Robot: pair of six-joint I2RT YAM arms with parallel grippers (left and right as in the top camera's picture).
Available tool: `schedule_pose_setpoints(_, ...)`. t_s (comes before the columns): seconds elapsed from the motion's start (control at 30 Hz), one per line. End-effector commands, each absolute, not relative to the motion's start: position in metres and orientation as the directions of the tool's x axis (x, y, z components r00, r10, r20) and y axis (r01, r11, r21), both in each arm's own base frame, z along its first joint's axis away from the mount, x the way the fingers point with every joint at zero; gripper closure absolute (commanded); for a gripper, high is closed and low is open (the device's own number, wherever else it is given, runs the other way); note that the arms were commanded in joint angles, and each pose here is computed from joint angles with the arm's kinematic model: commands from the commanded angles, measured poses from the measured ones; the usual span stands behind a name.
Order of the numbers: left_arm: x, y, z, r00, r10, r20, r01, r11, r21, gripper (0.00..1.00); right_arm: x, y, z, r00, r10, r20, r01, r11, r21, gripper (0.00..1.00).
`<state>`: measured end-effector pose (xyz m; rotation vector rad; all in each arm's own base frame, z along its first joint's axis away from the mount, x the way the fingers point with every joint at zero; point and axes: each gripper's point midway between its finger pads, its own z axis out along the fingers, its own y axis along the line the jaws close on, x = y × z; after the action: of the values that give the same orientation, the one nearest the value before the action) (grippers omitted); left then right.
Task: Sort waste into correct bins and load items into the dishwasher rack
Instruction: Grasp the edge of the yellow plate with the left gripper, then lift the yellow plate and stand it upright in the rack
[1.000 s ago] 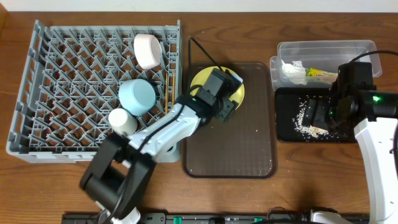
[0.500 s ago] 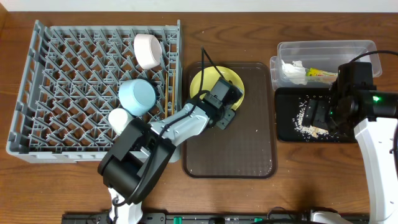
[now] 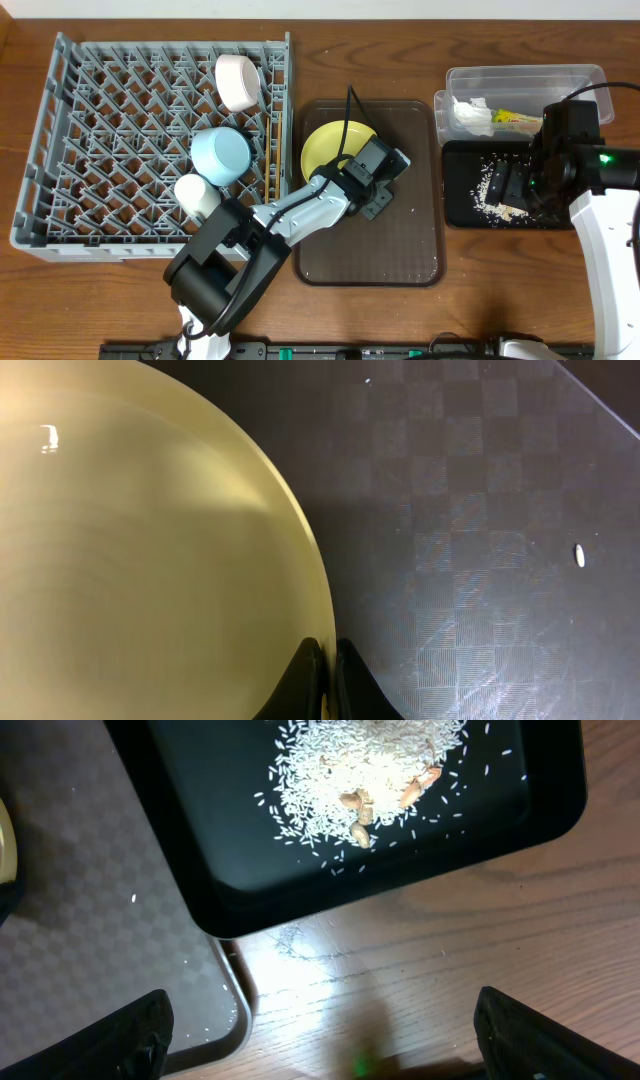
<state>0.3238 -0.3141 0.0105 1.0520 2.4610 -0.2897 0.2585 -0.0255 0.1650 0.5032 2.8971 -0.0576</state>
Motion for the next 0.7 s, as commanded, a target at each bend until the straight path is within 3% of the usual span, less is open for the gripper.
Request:
schedule_pose_setpoints(0.0, 0.316, -0.31, 0.002, -0.632, 0.638, -0.44, 0.723, 0.69, -0.037, 0.94, 0.26, -0.03, 0.172, -0.917, 0.328, -0.226, 0.339, 0.941, -0.012, 0.06)
schedule_pose_setpoints(0.2, 0.316, -0.313, 0.037, -0.611, 0.619, -0.494, 0.728, 0.685, -0.041, 0.94, 0.26, -0.03, 0.172, -0.917, 0.328, -0.226, 0.34, 0.941, -0.013, 0.06)
schedule_pose_setpoints(0.5, 0.316, -0.307, 0.204, -0.46, 0.421, -0.782, 0.715, 0.698, -0.044, 0.94, 0.261, -0.031, 0.172, -0.918, 0.323, -0.23, 0.336, 0.942, -0.018, 0.06)
schedule_pose_setpoints(0.67, 0.323, -0.265, 0.275, -0.482, 0.168, -0.86, 0.587, 0.791, -0.175, 0.94, 0.261, -0.031, 0.172, -0.919, 0.321, -0.231, 0.334, 0.943, -0.019, 0.06)
